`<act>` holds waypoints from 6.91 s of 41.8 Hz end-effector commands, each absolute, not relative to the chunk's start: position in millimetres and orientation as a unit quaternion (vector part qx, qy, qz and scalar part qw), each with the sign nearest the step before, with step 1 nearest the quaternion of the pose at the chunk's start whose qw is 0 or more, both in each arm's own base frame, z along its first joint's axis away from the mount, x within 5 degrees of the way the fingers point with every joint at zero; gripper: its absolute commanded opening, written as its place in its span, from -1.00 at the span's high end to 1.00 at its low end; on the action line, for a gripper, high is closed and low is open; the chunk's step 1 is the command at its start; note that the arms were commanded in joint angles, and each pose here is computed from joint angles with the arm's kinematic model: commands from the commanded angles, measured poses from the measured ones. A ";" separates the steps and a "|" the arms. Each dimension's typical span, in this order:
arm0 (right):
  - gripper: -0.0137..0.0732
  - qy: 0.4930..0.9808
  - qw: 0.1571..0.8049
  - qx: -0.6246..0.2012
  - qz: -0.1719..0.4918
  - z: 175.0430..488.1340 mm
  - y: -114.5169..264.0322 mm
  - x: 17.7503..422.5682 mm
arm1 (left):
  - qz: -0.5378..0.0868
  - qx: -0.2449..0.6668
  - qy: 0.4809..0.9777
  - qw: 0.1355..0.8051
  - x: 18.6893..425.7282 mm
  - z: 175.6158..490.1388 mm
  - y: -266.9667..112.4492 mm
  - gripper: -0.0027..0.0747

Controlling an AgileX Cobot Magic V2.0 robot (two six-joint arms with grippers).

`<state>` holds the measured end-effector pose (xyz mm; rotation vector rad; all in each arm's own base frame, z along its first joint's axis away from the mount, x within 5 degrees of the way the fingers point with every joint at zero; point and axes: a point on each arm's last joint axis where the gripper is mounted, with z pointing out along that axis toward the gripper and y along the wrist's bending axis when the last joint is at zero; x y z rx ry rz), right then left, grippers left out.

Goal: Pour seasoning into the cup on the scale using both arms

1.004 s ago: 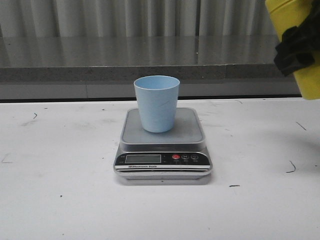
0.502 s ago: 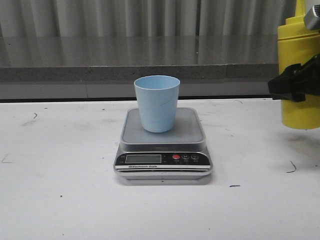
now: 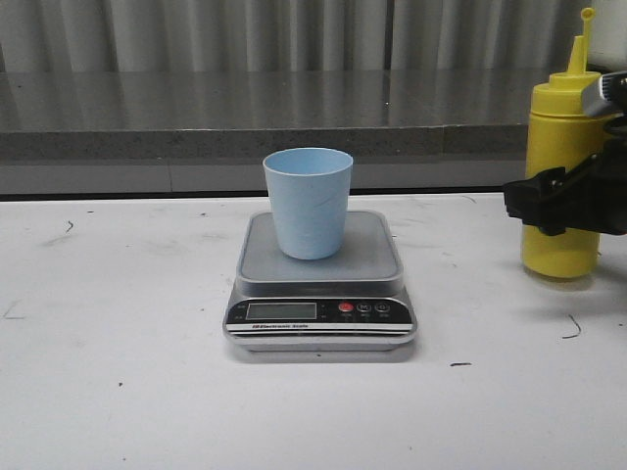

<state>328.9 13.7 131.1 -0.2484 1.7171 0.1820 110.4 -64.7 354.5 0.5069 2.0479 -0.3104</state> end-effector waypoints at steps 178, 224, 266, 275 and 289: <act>0.96 0.863 0.487 -0.115 0.075 360.8 18.4 63.7 | -0.124 -0.042 0.690 0.711 71.3 233.2 -7.9 0.98; 0.96 0.863 0.487 -0.115 0.075 360.7 18.4 63.7 | -0.064 -0.039 0.688 0.722 56.0 201.9 -1.8 0.98; 0.94 0.724 0.689 -0.035 0.007 268.5 3.0 56.4 | -0.064 -0.039 0.688 0.722 56.0 201.9 -1.8 0.98; 0.95 0.665 0.745 -0.037 -0.030 230.1 0.7 53.5 | -0.064 -0.039 0.688 0.722 56.0 201.9 -1.8 0.98; 0.95 0.641 0.767 -0.022 -0.022 215.4 0.3 53.8 | -0.064 -0.039 0.688 0.722 56.0 201.9 -1.8 0.98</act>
